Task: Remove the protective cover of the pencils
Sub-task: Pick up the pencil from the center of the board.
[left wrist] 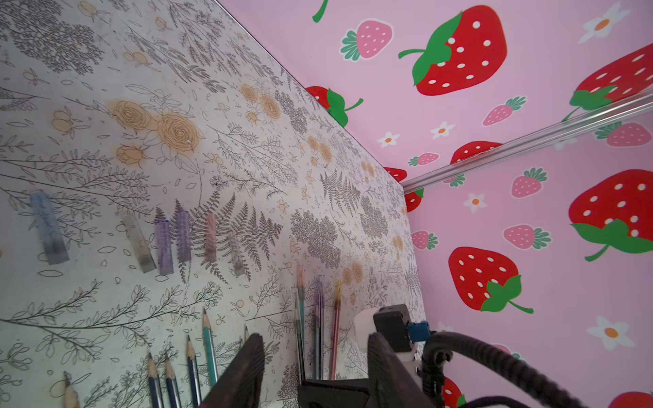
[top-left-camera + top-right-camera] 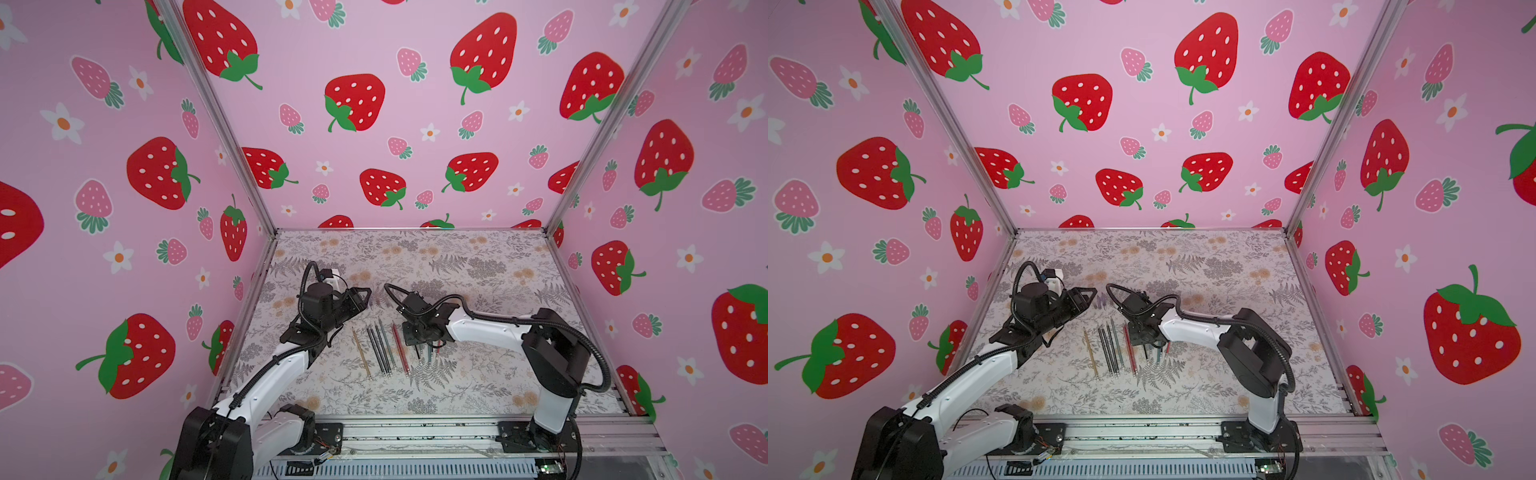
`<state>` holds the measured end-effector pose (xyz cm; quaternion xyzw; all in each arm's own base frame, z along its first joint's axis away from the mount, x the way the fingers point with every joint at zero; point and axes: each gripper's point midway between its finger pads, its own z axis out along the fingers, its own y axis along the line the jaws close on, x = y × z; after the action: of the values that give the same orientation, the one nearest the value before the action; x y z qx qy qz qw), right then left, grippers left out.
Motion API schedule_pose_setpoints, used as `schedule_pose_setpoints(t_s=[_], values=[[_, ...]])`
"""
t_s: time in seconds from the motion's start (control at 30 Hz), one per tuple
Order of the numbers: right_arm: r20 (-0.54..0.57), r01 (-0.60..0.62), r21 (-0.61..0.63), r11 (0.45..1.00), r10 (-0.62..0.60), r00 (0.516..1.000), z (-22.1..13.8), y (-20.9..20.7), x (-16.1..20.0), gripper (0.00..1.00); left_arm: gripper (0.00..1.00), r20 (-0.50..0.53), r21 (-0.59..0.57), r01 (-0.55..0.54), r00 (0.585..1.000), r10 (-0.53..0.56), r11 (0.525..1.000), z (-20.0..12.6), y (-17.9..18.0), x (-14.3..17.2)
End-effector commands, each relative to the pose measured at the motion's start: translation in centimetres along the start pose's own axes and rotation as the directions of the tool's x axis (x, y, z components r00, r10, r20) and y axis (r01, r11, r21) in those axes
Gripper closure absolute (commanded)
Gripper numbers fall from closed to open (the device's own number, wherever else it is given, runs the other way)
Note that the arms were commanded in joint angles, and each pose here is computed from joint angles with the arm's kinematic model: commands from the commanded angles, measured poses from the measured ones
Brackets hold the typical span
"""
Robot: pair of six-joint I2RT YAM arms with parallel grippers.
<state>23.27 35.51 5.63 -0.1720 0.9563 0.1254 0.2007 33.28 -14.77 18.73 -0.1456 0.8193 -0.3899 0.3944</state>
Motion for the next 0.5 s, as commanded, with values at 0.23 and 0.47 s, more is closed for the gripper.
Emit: schedule_pose_setpoints(t_s=[0.23,0.47], values=[[0.149,0.063,-0.085,0.994,-0.049,0.988,-2.9,1.6,-1.3,1.00,0.49,-0.056,0.099,0.011,0.998,-0.006,0.995,1.3,-1.8,0.9],[0.195,0.074,-0.114,0.991,-0.051,0.979,-4.0,1.7,-1.6,1.00,0.49,-0.114,0.107,0.004,0.993,0.008,0.994,2.9,-2.6,2.5]])
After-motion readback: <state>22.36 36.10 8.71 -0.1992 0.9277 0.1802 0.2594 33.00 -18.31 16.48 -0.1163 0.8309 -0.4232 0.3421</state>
